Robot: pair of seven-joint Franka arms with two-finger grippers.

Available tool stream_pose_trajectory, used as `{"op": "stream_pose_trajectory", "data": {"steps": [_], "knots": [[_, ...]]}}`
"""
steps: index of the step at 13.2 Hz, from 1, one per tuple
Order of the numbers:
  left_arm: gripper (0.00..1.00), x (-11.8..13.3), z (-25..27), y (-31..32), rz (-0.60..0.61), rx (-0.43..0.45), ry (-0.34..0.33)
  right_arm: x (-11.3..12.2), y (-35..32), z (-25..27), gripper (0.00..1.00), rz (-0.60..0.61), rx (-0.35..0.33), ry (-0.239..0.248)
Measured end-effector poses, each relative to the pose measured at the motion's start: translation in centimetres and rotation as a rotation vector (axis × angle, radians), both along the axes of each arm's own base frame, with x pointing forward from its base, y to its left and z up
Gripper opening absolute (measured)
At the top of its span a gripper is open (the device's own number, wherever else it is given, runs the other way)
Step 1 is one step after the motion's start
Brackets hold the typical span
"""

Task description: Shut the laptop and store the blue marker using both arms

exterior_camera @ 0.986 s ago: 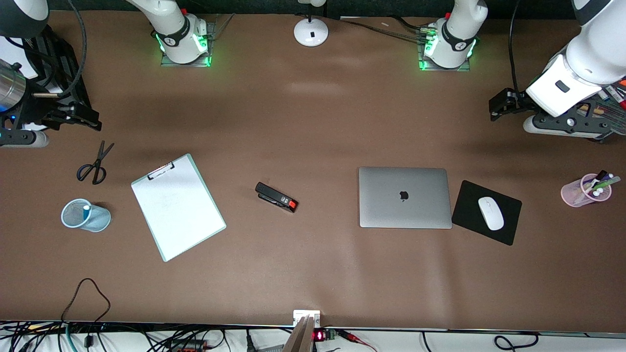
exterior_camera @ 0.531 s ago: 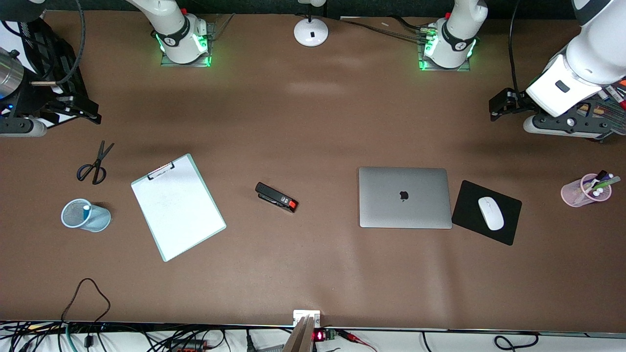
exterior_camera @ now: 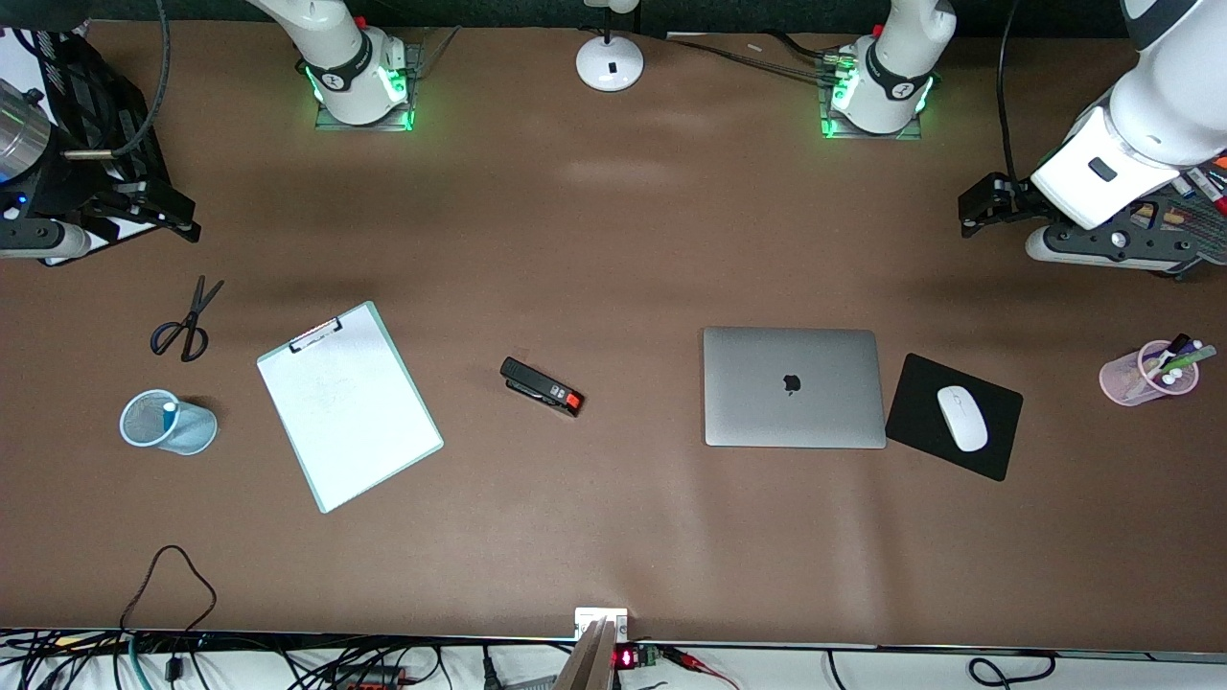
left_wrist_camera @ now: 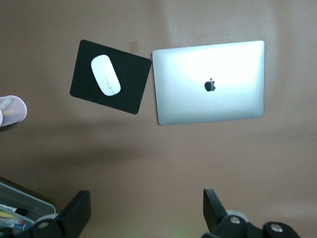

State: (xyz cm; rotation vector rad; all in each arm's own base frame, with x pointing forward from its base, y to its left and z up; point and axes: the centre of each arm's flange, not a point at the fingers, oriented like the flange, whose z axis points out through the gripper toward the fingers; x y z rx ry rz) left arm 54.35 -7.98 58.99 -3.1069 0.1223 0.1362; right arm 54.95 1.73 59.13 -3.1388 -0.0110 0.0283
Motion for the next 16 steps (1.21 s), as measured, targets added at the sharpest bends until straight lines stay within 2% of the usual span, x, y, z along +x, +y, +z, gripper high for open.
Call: {"op": "stream_pose_trajectory", "data": {"steps": [16], "knots": [[1.0,0.0,0.0,0.02,0.0,0.0,0.0,0.67,0.02,-0.33,1.0,-0.002,-0.004,0.001]]}}
